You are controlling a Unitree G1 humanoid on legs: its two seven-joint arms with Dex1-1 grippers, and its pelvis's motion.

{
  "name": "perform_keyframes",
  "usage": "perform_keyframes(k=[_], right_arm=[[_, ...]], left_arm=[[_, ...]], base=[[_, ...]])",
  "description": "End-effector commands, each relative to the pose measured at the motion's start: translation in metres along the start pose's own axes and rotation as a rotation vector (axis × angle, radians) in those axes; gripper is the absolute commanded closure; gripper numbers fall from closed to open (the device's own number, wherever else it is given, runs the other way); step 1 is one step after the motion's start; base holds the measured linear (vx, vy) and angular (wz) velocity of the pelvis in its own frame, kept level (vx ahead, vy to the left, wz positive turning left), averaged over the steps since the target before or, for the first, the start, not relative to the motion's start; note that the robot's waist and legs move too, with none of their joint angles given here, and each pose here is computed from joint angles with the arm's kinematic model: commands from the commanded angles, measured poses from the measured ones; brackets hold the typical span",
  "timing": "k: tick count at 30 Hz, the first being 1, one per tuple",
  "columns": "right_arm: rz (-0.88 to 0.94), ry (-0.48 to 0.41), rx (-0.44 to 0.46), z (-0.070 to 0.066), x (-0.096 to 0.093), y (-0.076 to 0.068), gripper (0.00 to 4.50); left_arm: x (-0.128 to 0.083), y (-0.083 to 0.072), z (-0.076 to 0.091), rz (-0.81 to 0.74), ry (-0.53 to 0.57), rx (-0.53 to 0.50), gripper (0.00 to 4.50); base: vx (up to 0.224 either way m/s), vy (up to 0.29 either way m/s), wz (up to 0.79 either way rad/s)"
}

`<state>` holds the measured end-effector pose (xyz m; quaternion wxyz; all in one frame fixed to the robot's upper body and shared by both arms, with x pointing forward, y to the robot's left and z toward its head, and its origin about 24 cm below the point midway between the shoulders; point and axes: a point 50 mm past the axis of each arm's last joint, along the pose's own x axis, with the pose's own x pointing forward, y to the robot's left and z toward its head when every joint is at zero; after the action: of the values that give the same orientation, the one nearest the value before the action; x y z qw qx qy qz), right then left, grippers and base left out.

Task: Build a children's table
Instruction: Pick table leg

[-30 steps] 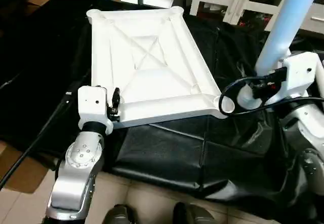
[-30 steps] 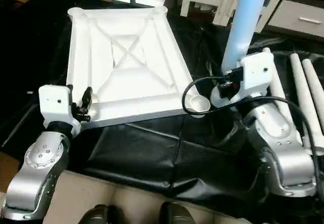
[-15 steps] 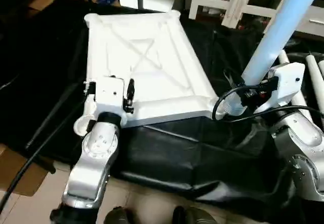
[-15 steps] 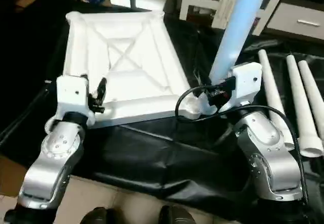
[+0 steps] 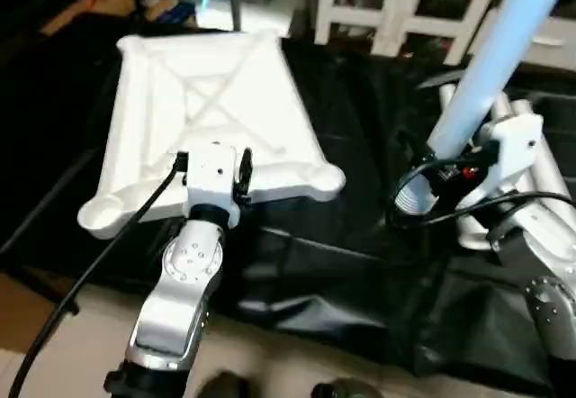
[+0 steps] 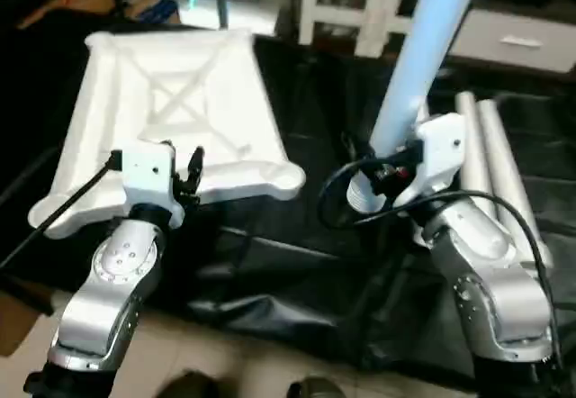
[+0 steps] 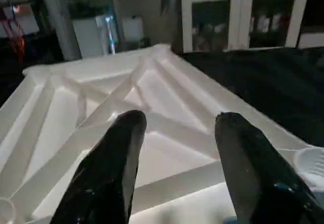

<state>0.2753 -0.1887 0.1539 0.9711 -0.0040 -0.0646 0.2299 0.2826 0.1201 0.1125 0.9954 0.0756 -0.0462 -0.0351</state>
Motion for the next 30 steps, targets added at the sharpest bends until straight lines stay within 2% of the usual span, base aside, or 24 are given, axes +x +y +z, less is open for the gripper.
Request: perform_keyframes(k=[1,4,6,9,12,13,14,18,20,21,24,26,30], right_arm=[[0.017,-0.01,0.004,0.003,0.001,0.001,2.67],[0.021,-0.009,0.012,0.004,0.002,0.0,2.67],[0.021,-0.011,0.015,0.005,0.002,0.0,2.67],[0.013,-0.031,0.061,0.007,0.003,-0.002,2.67],[0.023,-0.032,0.107,0.007,0.002,-0.002,2.67],[0.046,-0.038,0.188,0.007,0.0,0.0,2.67],[0.053,-0.041,0.213,0.007,0.0,0.0,2.67],[0.232,-0.138,0.554,0.022,-0.014,0.002,2.67],[0.239,-0.141,0.563,0.023,-0.014,0.002,2.67],[0.282,-0.139,0.625,0.025,-0.02,-0.004,2.67],[0.233,-0.097,0.565,0.024,-0.022,-0.017,2.67],[0.182,-0.08,0.489,0.027,-0.02,-0.025,2.67],[0.173,-0.079,0.47,0.033,-0.018,-0.026,2.67]], left_arm=[[-0.001,0.005,-0.001,0.018,0.008,0.009,1.99],[-0.002,0.005,-0.002,-0.006,0.037,-0.071,1.99],[-0.002,0.006,-0.002,0.002,0.038,-0.089,1.99],[-0.004,0.006,0.0,-0.024,0.001,0.021,1.99],[-0.01,0.003,-0.005,-0.082,0.006,0.064,1.99],[-0.013,0.005,-0.006,-0.077,-0.007,0.049,1.99],[-0.014,0.006,-0.005,-0.076,-0.012,0.043,1.99],[-0.022,0.011,-0.006,-0.064,-0.007,-0.004,1.99],[-0.022,0.011,-0.006,-0.062,-0.007,-0.003,1.99],[-0.022,0.011,-0.006,-0.074,-0.012,0.002,1.99],[-0.022,0.01,-0.005,-0.086,-0.019,0.005,1.99],[-0.021,0.009,-0.004,-0.102,-0.033,0.008,1.99],[-0.02,0.007,-0.001,-0.112,-0.045,0.005,1.99]], base=[[-0.09,-0.115,-0.03],[-0.084,-0.132,0.04],[-0.098,-0.167,-0.04],[-0.095,-0.159,-0.12],[-0.068,0.006,-0.05],[-0.04,0.114,0.02],[-0.04,0.114,0.02],[-0.045,0.124,0.06],[-0.027,0.086,0.11],[-0.025,0.054,0.11],[0.0,0.0,0.0],[0.0,0.0,0.0],[0.0,0.0,0.0]])
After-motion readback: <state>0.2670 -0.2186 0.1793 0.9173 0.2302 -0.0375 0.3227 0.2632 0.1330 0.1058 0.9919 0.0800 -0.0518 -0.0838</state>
